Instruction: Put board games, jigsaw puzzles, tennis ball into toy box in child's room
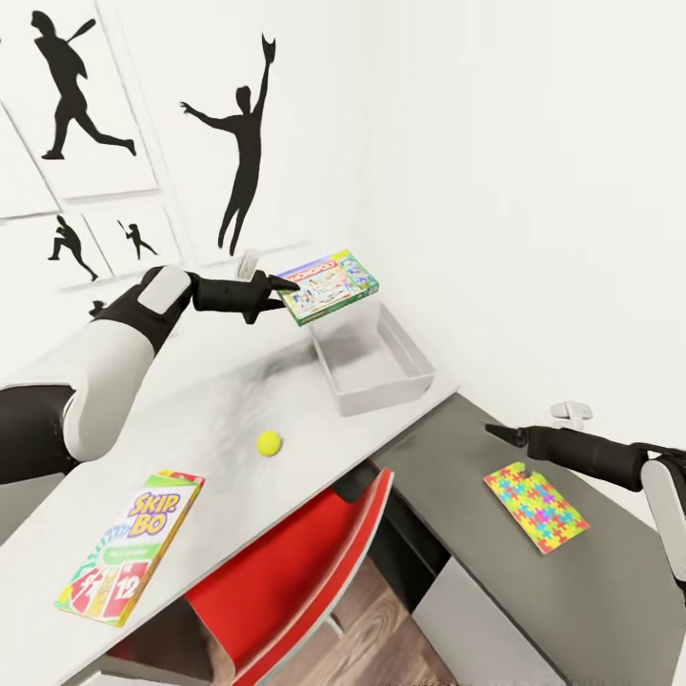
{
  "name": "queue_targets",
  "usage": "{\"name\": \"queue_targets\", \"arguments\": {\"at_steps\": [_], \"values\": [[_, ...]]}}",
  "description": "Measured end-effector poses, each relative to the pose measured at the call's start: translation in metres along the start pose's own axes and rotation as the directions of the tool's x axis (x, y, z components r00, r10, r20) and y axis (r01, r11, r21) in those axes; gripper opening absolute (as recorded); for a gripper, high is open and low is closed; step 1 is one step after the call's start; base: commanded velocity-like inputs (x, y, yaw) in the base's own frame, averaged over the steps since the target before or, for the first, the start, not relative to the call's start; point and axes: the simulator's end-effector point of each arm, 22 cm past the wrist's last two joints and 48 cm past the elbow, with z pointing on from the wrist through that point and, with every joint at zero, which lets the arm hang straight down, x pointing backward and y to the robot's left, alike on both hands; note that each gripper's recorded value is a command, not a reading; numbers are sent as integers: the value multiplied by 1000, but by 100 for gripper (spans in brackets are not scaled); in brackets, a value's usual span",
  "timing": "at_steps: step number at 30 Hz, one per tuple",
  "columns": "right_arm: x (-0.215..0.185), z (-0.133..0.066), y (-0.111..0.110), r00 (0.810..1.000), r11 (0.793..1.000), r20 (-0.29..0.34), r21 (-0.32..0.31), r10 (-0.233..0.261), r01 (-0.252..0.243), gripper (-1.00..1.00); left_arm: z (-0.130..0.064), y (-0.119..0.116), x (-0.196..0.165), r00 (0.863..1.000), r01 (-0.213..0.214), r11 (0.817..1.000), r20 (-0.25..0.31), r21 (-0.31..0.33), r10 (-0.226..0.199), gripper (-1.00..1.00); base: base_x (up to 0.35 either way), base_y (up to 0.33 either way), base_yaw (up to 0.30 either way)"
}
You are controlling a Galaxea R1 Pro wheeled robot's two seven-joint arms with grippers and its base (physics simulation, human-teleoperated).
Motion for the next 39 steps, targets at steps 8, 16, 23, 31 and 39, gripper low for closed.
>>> {"name": "queue_targets", "arguments": {"at_steps": [8,16,23,31,39], "values": [[2,2,2,1000,1000,-6,-4,-3,3,100,-27,34,-13,999,15,999,30,-40,-14,-100,0,0,-279],[5,2,2,1000,1000,-11,-6,-1,1,100,-55,84,-9,996,71,997,53,-18,-70,-100,0,0,-281],[9,5,6,1000,1000,-21,-15,-1,1,100,-95,94,-29,992,60,998,114,29,-63,-100,0,0,-281],[9,0,0,1000,1000,-18,-1,0,0,100,-125,68,-64,985,-6,999,175,35,0,-100,0,0,-281],[11,3,2,1000,1000,-24,-4,0,-1,100,-135,69,-80,981,-23,999,193,-45,31,-100,0,0,-274]]}}
